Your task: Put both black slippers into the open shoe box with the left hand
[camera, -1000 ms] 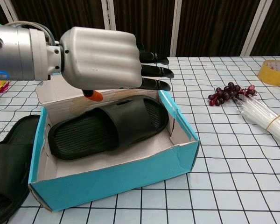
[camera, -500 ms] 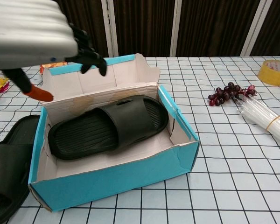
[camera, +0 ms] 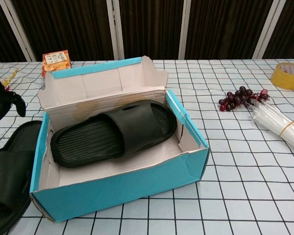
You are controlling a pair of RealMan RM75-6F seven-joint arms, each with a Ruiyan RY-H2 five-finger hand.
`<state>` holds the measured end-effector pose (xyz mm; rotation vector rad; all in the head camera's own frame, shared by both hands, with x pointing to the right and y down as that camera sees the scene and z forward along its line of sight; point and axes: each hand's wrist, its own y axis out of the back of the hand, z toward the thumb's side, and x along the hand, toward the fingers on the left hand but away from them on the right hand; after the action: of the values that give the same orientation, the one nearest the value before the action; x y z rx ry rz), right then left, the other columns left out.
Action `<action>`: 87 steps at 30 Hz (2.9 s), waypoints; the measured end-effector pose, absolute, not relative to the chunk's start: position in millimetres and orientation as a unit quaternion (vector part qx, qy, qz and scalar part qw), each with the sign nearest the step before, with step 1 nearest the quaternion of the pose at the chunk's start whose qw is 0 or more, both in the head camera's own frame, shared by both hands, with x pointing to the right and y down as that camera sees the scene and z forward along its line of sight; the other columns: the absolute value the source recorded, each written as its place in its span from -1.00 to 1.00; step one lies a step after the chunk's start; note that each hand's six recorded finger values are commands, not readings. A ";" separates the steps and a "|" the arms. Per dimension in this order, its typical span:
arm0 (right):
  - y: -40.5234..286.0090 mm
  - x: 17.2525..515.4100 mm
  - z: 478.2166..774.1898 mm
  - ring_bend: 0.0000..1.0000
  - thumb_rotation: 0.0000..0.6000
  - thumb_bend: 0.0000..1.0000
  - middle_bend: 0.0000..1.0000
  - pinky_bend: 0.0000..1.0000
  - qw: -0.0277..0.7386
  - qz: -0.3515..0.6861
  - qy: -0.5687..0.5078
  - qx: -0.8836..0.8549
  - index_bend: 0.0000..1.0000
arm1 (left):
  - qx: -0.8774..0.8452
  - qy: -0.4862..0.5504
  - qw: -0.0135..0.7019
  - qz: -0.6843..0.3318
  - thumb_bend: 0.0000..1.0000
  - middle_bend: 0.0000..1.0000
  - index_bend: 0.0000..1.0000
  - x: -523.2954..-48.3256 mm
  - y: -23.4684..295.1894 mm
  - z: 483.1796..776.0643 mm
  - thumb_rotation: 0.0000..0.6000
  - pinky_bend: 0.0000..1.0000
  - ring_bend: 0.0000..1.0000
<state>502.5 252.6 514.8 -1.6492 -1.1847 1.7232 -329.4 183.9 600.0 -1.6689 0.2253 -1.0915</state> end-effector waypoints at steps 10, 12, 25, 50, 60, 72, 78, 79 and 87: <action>252.8 503.5 520.5 -0.63 1.00 -0.39 -0.77 -0.75 0.234 0.636 -0.425 -0.601 -0.94 | -0.716 0.143 0.494 -0.473 -0.50 0.05 -0.30 -330.7 160.5 632.3 1.00 0.24 -0.18; 252.6 503.8 521.1 -0.63 1.00 -0.39 -0.77 -0.75 0.233 0.637 -0.425 -0.600 -0.94 | -0.717 0.147 0.490 -0.473 -0.50 0.04 -0.30 -327.6 153.0 635.3 1.00 0.24 -0.18; 253.5 503.7 525.5 -0.63 1.00 -0.39 -0.77 -0.75 0.229 0.642 -0.419 -0.600 -0.93 | -0.699 0.125 0.488 -0.506 -0.50 -0.11 -0.30 -330.0 134.7 670.1 1.00 0.24 -0.24; 254.2 500.8 529.6 -0.63 1.00 -0.39 -0.77 -0.75 0.226 0.639 -0.424 -0.601 -0.93 | -0.686 0.085 0.546 -0.473 -0.51 -0.26 -0.29 -281.2 115.6 678.0 1.00 0.21 -0.31; 255.2 503.3 527.2 -0.63 1.00 -0.39 -0.77 -0.75 0.224 0.642 -0.419 -0.602 -0.92 | -0.678 0.102 0.565 -0.458 -0.53 -0.26 -0.29 -274.6 114.0 664.1 1.00 0.21 -0.31; 254.9 503.4 521.5 -0.63 1.00 -0.39 -0.77 -0.75 0.226 0.637 -0.423 -0.603 -0.92 | -0.678 0.107 0.559 -0.466 -0.53 -0.24 -0.32 -298.5 128.9 641.8 1.00 0.21 -0.30; 255.2 502.3 520.0 -0.63 1.00 -0.39 -0.77 -0.75 0.225 0.635 -0.423 -0.607 -0.92 | -0.687 0.166 0.527 -0.473 -0.63 -0.38 -0.50 -329.7 133.9 602.7 1.00 0.21 -0.38; 255.2 502.3 519.5 -0.63 1.00 -0.39 -0.77 -0.76 0.225 0.635 -0.423 -0.607 -0.92 | -0.689 0.170 0.519 -0.476 -0.66 -0.40 -0.53 -335.1 138.1 597.8 1.00 0.21 -0.40; 255.0 501.4 515.7 -0.63 1.00 -0.39 -0.77 -0.77 0.226 0.629 -0.426 -0.609 -0.92 | -0.699 0.215 0.431 -0.528 -0.77 -0.49 -0.59 -388.1 219.9 572.2 0.98 0.07 -0.45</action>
<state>501.4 255.0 515.7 -1.6794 -1.1750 1.7349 -388.1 219.9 572.2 -1.7424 0.5367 -1.3176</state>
